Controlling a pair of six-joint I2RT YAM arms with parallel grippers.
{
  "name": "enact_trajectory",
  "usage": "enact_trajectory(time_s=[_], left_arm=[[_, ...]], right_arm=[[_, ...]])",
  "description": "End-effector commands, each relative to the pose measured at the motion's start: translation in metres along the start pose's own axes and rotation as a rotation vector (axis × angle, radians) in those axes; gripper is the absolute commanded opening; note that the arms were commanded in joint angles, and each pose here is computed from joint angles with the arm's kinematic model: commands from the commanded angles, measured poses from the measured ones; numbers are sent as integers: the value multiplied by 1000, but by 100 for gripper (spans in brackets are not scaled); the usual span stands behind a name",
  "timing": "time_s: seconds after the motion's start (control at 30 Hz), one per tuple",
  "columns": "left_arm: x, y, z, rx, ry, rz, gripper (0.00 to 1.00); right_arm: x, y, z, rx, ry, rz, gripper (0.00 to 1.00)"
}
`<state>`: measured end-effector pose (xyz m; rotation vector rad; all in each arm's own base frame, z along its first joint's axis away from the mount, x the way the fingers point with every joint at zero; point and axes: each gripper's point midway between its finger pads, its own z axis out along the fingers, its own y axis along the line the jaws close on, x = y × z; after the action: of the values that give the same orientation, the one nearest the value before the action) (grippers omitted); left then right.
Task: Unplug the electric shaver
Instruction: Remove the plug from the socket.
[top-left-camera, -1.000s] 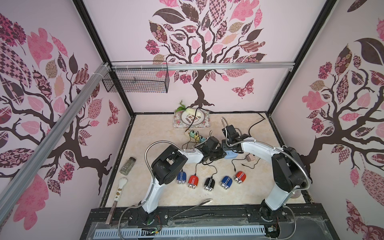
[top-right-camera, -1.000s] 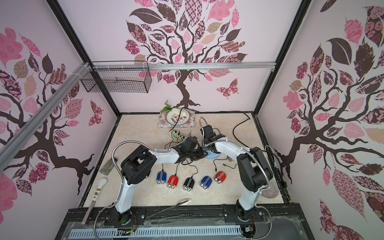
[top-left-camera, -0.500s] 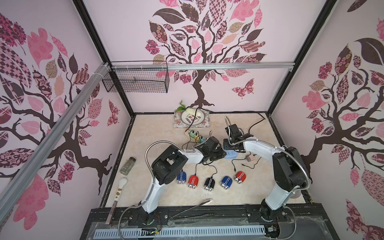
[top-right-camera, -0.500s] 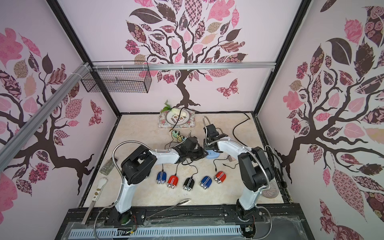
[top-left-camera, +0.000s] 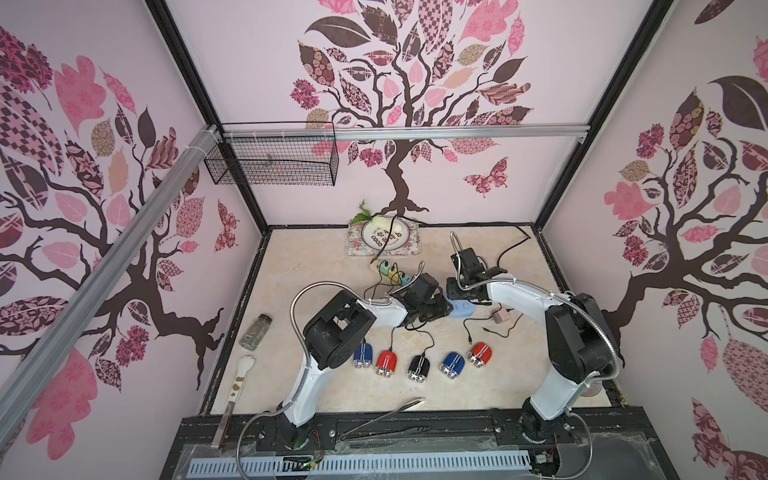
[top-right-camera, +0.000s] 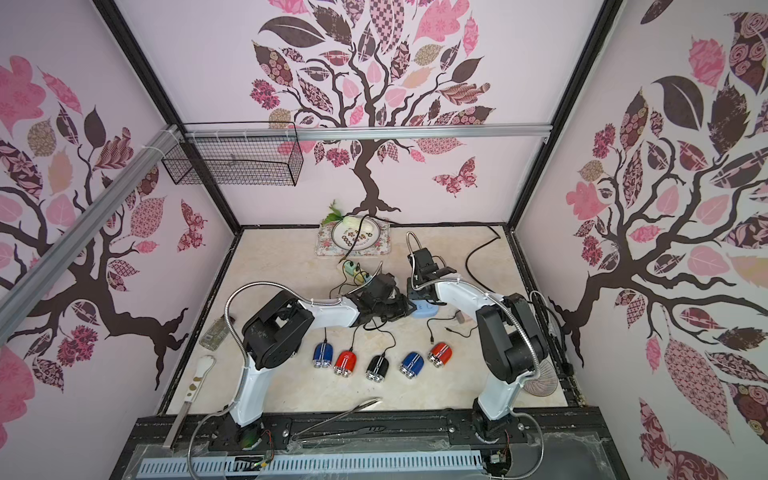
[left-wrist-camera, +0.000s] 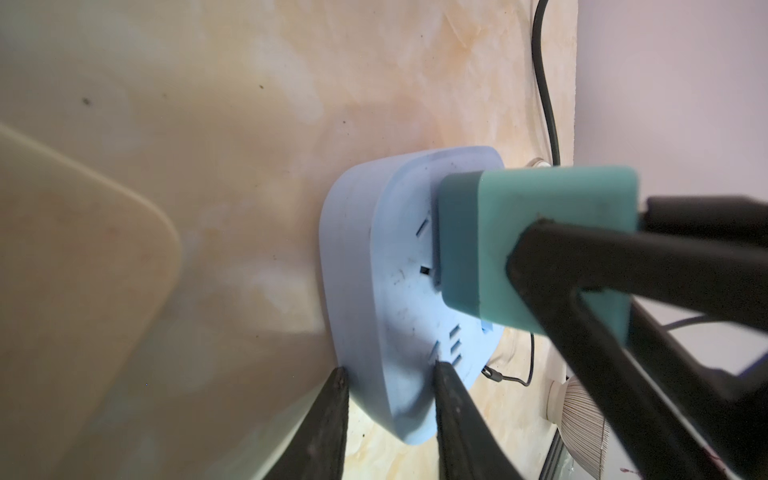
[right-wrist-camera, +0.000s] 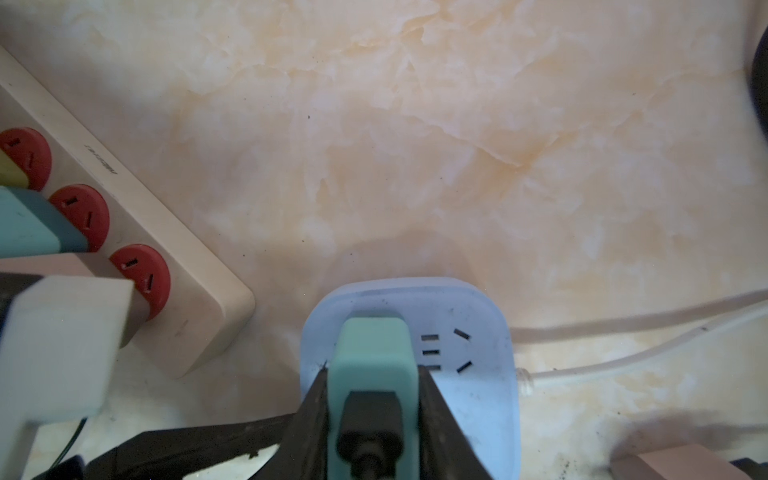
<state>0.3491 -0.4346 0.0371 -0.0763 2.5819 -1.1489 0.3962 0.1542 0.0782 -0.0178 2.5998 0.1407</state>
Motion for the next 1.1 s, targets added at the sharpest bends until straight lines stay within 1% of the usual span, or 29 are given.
enact_trajectory(time_s=[0.0,0.27,0.47,0.63,0.73,0.87,1.07], left_arm=[[27,57,14,-179,91,-70,37],[14,59,15,-191,58,-75,38],[11,64,21,-196,61,-83,38],[7,67,25,-199,50,-86,37],[7,69,25,-202,47,-87,35],[3,62,21,-180,32,-76,34],[-6,55,9,-194,5,-37,40]], right_arm=[[-10,21,-8,-91,-35,14,24],[-6,23,-6,-89,-24,6,24],[-5,27,-5,-94,-20,-4,24],[-3,28,-3,-89,-15,-8,24],[-2,30,-3,-91,-13,-16,24],[-1,29,0,-78,-5,-23,24],[-2,29,0,-74,-7,-23,24]])
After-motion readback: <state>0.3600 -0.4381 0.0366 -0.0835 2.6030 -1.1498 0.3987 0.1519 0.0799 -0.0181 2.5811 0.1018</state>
